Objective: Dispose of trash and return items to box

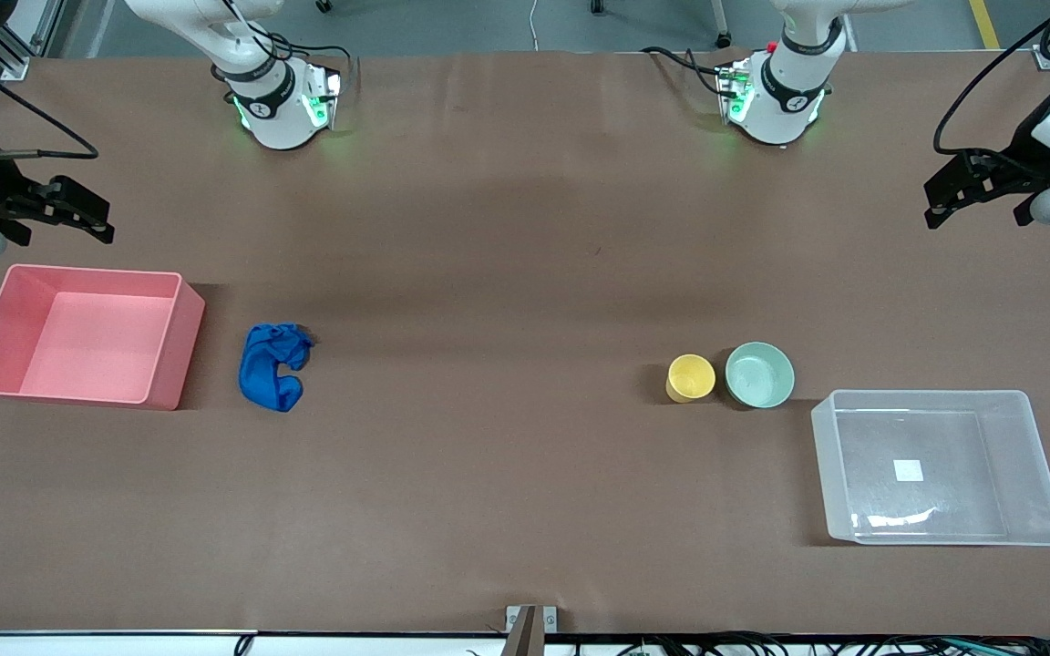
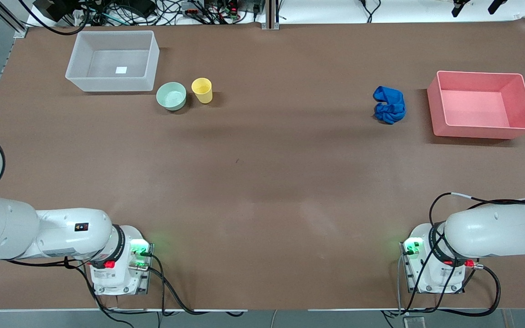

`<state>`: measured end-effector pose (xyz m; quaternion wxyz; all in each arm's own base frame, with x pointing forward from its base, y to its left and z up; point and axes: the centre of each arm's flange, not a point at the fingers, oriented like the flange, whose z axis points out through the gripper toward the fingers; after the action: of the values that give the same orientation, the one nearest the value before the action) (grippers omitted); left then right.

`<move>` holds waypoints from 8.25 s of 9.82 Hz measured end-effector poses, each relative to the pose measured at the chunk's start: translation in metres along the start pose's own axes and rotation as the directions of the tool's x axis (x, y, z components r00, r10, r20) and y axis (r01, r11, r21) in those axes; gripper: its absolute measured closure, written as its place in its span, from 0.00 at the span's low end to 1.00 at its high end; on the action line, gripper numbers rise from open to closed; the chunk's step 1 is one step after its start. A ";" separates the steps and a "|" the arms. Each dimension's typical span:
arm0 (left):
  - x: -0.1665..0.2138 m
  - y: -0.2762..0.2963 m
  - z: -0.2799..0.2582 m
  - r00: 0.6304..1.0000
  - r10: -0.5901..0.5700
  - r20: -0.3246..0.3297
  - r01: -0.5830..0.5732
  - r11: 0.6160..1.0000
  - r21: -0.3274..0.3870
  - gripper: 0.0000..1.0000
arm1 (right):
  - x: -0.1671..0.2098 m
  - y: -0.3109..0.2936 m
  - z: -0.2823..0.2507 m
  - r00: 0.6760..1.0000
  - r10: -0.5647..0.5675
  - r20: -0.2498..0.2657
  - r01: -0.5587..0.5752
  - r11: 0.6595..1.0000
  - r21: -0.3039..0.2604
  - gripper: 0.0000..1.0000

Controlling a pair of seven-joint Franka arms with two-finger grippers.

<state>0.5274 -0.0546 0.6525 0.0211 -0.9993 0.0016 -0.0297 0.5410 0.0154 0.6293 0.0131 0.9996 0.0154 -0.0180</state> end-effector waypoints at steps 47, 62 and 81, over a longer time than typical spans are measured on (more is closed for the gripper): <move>0.156 -0.125 0.394 0.973 -0.216 0.083 0.218 0.976 -0.011 0.98 | 0.035 0.121 0.212 0.999 0.035 0.032 -0.035 0.999 0.010 0.96; 0.115 0.093 0.315 0.899 -0.397 0.182 0.413 0.909 -0.054 0.15 | 0.021 0.254 0.332 1.000 0.008 0.012 -0.008 1.000 0.014 0.40; 0.138 -0.051 0.232 0.981 -0.196 -0.009 0.196 0.980 -0.035 0.98 | -0.017 0.010 -0.008 0.999 -0.050 -0.022 0.050 0.999 -0.001 0.22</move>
<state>0.6792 0.0060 0.4317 0.0010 -0.9946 -0.0962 -0.0379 0.5246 0.0054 0.6387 0.0125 0.9991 0.0404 -0.0076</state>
